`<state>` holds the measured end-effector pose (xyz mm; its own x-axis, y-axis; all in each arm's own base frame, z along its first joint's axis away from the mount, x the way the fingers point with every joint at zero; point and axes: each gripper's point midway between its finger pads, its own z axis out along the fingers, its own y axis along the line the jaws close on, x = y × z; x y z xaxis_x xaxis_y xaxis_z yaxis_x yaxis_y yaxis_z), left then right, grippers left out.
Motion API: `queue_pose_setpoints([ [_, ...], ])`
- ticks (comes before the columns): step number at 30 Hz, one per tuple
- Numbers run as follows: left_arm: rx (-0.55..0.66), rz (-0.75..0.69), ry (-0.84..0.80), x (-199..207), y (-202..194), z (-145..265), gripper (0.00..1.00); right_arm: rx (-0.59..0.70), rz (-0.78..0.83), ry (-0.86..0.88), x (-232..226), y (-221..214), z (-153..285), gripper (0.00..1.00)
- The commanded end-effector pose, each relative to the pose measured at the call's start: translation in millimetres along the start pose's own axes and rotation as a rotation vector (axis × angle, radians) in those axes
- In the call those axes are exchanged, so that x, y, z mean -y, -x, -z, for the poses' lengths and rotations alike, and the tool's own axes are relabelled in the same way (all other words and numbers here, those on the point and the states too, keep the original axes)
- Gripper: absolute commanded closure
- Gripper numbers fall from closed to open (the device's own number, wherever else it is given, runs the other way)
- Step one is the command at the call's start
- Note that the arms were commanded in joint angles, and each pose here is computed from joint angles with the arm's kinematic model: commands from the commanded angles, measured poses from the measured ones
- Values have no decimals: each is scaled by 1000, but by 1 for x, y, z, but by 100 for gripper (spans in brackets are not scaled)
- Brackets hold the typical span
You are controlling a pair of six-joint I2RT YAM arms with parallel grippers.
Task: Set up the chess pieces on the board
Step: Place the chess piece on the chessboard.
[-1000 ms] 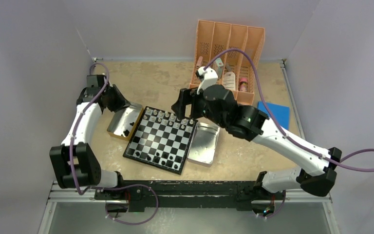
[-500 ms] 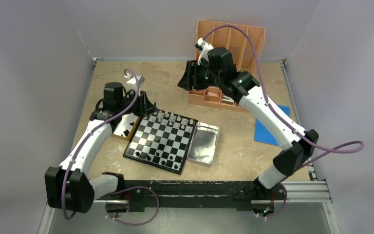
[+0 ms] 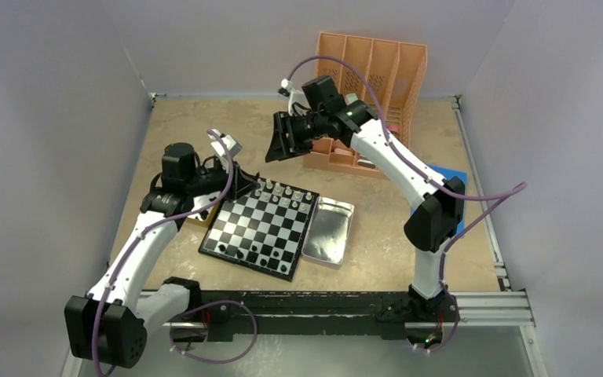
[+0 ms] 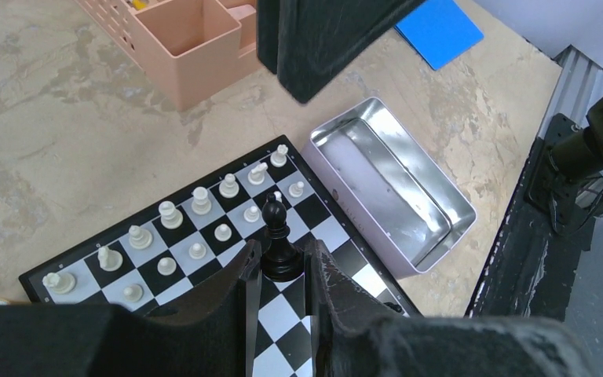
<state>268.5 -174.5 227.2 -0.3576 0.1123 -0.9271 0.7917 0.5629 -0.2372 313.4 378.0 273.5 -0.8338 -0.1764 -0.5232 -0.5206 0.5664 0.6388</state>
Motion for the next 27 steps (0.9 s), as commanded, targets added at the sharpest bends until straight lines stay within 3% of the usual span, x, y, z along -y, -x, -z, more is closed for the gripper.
queue_pose_setpoints([
  [1,34,-103,-61,6,16,-2,88,-45,34,117,-36,-4,13,46],
  [21,37,-122,-100,8,23,-5,89,-130,-7,135,-37,-27,-23,55],
  [27,50,-131,-110,11,29,-4,90,-136,-13,129,-37,-28,-27,63],
])
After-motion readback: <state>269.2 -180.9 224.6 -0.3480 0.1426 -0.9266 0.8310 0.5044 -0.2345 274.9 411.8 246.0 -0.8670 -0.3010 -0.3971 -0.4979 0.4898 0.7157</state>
